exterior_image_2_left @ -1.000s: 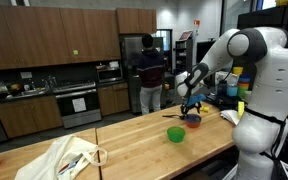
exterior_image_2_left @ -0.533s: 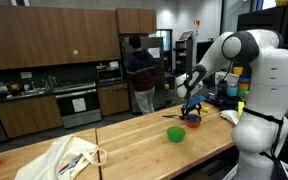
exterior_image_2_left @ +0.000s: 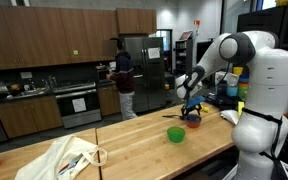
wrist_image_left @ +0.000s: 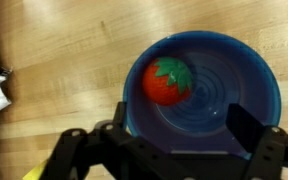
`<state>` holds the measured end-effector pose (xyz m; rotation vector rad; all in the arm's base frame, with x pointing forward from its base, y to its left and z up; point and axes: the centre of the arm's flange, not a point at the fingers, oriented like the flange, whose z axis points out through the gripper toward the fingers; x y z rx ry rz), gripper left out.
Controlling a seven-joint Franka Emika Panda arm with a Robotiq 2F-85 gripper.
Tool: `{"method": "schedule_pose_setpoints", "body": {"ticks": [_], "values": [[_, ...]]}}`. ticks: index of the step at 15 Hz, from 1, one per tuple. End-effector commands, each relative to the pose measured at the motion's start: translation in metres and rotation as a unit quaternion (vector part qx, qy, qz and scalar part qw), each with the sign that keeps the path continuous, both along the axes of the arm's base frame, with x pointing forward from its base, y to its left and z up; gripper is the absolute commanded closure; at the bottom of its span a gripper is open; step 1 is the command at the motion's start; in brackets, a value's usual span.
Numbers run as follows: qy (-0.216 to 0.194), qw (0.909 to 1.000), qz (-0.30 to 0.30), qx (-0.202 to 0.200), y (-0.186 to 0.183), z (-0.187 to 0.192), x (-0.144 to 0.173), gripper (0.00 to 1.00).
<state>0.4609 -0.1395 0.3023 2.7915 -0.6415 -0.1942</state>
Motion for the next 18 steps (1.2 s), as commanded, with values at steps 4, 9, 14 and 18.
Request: {"method": "schedule_pose_setpoints", "body": {"ticks": [4, 9, 14, 18], "values": [[-0.003, 0.9997, 0.023, -0.012, 0.008, -0.002, -0.011, 0.00], [0.000, 0.9988, 0.044, -0.021, 0.013, -0.010, -0.019, 0.00], [-0.004, 0.9986, 0.048, -0.022, 0.016, -0.006, -0.020, 0.00], [-0.007, 0.9983, 0.054, -0.023, 0.021, -0.005, -0.024, 0.00]]}}
